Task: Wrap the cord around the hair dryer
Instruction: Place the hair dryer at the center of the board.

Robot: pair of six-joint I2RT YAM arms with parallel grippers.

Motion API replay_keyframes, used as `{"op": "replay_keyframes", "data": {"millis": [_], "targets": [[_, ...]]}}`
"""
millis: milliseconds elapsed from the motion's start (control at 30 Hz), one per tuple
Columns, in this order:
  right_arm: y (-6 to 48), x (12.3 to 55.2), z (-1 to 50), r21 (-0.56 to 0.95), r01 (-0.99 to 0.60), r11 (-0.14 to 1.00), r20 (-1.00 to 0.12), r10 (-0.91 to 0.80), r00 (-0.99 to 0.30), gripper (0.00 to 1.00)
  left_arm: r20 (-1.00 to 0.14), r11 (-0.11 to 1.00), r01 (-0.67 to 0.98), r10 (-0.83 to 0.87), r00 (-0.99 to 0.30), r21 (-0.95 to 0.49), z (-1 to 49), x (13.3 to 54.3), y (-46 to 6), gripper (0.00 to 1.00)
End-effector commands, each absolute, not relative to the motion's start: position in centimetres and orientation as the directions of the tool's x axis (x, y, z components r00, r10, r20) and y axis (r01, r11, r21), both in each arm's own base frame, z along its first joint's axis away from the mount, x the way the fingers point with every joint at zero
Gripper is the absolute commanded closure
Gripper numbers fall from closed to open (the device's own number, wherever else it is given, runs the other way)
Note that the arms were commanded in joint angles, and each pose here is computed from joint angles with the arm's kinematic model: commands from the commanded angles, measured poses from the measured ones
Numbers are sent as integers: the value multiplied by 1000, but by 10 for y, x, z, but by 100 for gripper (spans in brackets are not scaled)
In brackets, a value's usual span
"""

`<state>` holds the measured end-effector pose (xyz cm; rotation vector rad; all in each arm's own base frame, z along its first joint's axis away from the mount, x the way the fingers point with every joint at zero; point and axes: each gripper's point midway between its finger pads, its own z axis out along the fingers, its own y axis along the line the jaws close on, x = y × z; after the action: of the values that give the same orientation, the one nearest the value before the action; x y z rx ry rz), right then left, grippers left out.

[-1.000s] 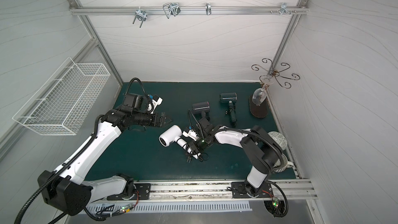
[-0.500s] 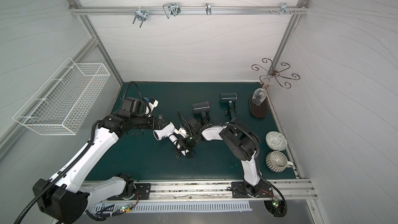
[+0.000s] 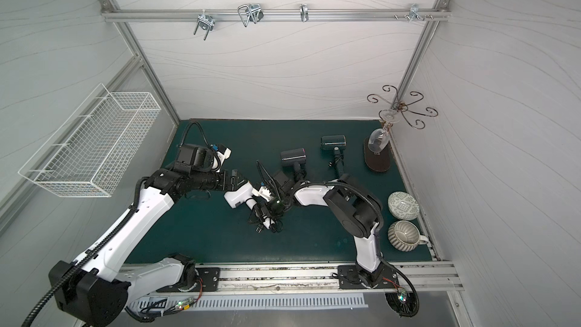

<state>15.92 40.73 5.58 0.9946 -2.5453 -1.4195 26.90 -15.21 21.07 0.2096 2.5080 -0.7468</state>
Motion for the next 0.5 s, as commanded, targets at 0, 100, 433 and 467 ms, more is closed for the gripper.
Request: {"op": "replay_keyframes", "data": {"millis": [0, 100, 433, 467], "targets": [[380, 157, 33, 709, -493, 505, -164, -561, -811, 1, -549, 836, 291, -15, -835, -465, 220, 276, -151, 2], [374, 163, 42, 679, -512, 526, -185, -553, -813, 1, -549, 840, 287, -16, -835, -461, 219, 277, -151, 2], [345, 173, 106, 609, -560, 562, -277, -511, -814, 1, -561, 863, 266, -25, -827, -430, 217, 282, -144, 2], [340, 178, 116, 599, -569, 563, -301, -500, -812, 1, -569, 869, 263, -25, -822, -418, 217, 283, -142, 2]]}}
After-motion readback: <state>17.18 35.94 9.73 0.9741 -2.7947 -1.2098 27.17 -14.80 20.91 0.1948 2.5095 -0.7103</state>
